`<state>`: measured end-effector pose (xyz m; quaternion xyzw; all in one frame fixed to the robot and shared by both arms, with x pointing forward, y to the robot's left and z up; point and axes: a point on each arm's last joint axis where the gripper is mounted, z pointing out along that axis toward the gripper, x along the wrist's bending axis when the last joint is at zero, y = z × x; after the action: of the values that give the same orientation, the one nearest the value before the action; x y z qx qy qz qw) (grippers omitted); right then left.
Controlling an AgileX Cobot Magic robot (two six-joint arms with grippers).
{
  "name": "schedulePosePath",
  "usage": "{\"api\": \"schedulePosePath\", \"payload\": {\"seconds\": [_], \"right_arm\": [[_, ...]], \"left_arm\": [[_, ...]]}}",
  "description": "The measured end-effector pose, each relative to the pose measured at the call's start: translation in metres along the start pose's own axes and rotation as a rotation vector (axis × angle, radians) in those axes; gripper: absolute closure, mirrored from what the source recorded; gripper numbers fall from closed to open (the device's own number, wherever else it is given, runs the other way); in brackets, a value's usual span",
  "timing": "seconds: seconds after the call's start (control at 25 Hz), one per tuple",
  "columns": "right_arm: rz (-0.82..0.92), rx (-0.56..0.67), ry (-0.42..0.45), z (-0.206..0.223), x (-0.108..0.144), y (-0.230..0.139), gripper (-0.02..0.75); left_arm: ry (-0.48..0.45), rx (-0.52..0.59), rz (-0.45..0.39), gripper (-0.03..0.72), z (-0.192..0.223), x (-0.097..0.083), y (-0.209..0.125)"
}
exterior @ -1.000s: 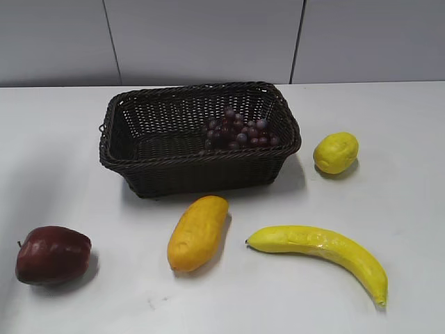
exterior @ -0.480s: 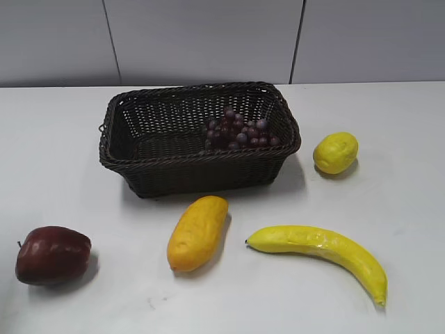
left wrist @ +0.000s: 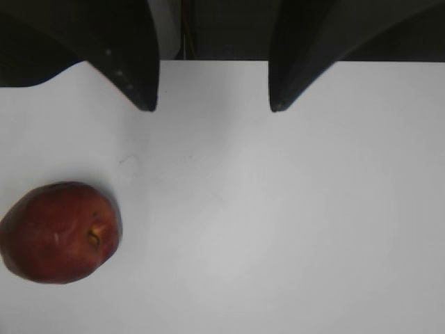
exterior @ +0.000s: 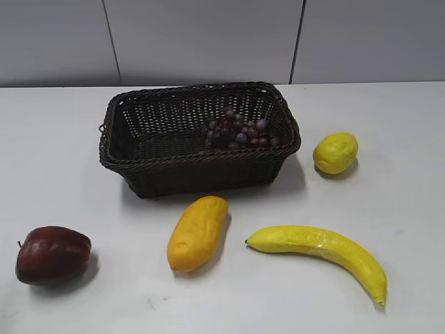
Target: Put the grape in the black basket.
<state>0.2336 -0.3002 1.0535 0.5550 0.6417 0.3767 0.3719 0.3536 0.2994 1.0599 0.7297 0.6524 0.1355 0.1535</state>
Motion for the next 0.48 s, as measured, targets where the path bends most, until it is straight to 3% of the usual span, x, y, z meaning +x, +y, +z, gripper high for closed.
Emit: {"api": "schedulePosePath", "payload": {"seconds": [0.48], "right_arm": [[0.000,0.000,0.000,0.000,0.000,0.000,0.238]], "left_arm": [[0.041,-0.348,0.005,0.216,-0.019,-0.011,-0.072]]}}
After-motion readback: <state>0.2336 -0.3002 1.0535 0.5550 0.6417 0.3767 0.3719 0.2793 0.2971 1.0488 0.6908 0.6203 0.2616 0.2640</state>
